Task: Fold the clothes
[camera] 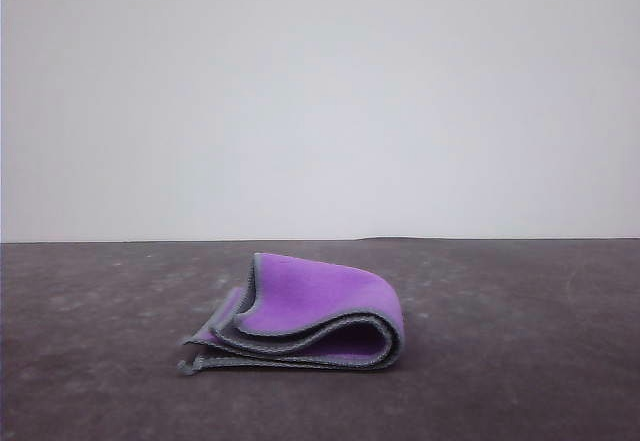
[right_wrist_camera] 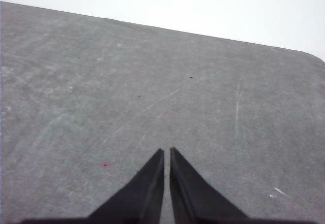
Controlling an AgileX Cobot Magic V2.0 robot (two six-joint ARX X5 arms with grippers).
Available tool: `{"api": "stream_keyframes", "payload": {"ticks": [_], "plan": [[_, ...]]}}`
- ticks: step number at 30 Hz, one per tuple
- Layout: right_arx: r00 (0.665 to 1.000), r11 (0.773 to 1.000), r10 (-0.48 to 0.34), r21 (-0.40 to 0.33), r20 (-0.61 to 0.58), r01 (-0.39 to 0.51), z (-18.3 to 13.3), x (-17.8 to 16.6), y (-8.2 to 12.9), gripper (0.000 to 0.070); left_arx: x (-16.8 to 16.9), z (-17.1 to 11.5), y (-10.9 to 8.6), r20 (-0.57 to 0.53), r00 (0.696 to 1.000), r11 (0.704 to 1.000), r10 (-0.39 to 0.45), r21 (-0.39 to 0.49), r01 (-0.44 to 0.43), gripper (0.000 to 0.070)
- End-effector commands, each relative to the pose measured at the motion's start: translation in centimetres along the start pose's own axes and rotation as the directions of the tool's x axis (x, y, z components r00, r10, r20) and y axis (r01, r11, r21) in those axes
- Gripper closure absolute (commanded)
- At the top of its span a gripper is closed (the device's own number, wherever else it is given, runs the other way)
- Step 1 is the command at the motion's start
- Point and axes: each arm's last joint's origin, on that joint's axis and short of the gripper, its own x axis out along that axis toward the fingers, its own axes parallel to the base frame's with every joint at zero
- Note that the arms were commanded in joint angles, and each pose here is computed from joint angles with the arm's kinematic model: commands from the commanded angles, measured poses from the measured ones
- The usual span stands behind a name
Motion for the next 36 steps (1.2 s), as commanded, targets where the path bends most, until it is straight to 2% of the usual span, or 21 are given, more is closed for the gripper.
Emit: {"api": "stream_keyframes", "payload": {"ticks": [1, 36], "plan": [[1.000, 1.000, -0.003, 0.010, 0.007, 0.003, -0.06, 0.04, -0.01, 0.0683, 0.19, -0.69, 0.15, -0.024, 1.000, 1.000, 0.008, -0.004, -0.008, 0.0696], [1.000, 1.000, -0.003, 0.010, 0.007, 0.003, -0.06, 0.04, -0.01, 0.0683, 0.19, -0.69, 0.15, -0.024, 1.000, 1.000, 0.008, -0.004, -0.008, 0.0696]]}}
